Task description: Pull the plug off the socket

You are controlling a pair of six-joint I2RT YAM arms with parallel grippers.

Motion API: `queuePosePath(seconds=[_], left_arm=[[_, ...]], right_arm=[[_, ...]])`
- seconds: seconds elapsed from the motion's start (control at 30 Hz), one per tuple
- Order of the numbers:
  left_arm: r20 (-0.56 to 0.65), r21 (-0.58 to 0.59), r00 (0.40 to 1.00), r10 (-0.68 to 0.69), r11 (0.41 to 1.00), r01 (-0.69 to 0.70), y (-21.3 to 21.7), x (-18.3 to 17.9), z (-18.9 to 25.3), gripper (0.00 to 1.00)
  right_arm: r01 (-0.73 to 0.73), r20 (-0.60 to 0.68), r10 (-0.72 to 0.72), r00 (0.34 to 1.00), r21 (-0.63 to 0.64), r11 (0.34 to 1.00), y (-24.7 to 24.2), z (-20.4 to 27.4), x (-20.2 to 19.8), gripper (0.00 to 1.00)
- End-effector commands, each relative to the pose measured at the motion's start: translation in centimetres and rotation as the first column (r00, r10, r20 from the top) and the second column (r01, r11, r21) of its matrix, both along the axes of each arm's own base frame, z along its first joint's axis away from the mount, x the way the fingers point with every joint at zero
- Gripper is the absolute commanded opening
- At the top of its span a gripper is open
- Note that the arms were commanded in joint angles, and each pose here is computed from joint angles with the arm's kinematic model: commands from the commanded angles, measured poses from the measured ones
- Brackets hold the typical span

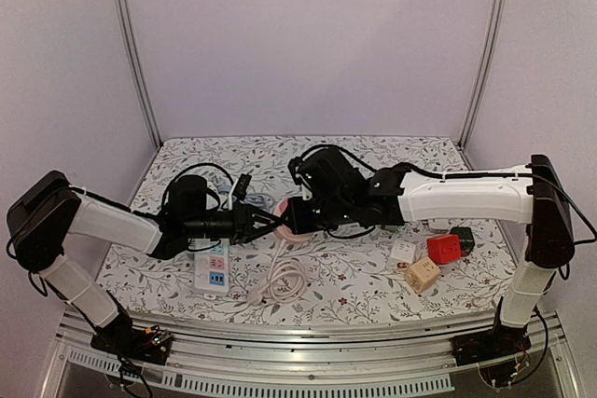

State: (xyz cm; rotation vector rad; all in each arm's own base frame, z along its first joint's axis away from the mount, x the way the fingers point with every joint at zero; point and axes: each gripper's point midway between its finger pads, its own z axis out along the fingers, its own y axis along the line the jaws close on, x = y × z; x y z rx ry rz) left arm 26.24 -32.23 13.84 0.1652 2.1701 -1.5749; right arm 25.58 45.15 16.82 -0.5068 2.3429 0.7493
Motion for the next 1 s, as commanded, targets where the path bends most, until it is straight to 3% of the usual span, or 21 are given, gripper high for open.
queuePosePath(seconds=[0.0, 0.27, 0.43, 0.6, 0.97], left_arm=[[0.003, 0.05, 1.0, 0.03, 0.998, -0.03, 0.4, 0.8, -1.2, 0.0], [-0.003, 0.119, 0.998, 0.056, 0.991, -0.055, 1.0, 0.9, -2.5, 0.0], [-0.005, 0.122, 0.998, 0.055, 0.991, -0.054, 1.0, 1.0, -2.6, 0.0], [-0.002, 0.128, 0.998, 0.058, 0.99, -0.057, 0.9, 1.2, -2.5, 0.0], [-0.065, 0.181, 0.993, 0.097, 0.98, -0.083, 1.2, 1.6, -4.4, 0.0]], right_arm=[[0.037, 0.045, -0.036, 0.998, -0.026, 0.999, -0.2, 1.0, 0.7, 0.0], [0.107, -0.054, -0.101, 0.993, 0.125, 0.986, -2.1, 1.9, 2.4, 0.0], [0.092, -0.07, -0.083, 0.994, 0.142, 0.986, -1.9, 2.2, 2.0, 0.0], [0.087, -0.04, -0.084, 0.996, 0.101, 0.991, -1.8, 1.9, 1.7, 0.0], [0.036, 0.114, -0.022, 0.993, -0.125, 0.991, -0.6, 1.6, -0.4, 0.0]])
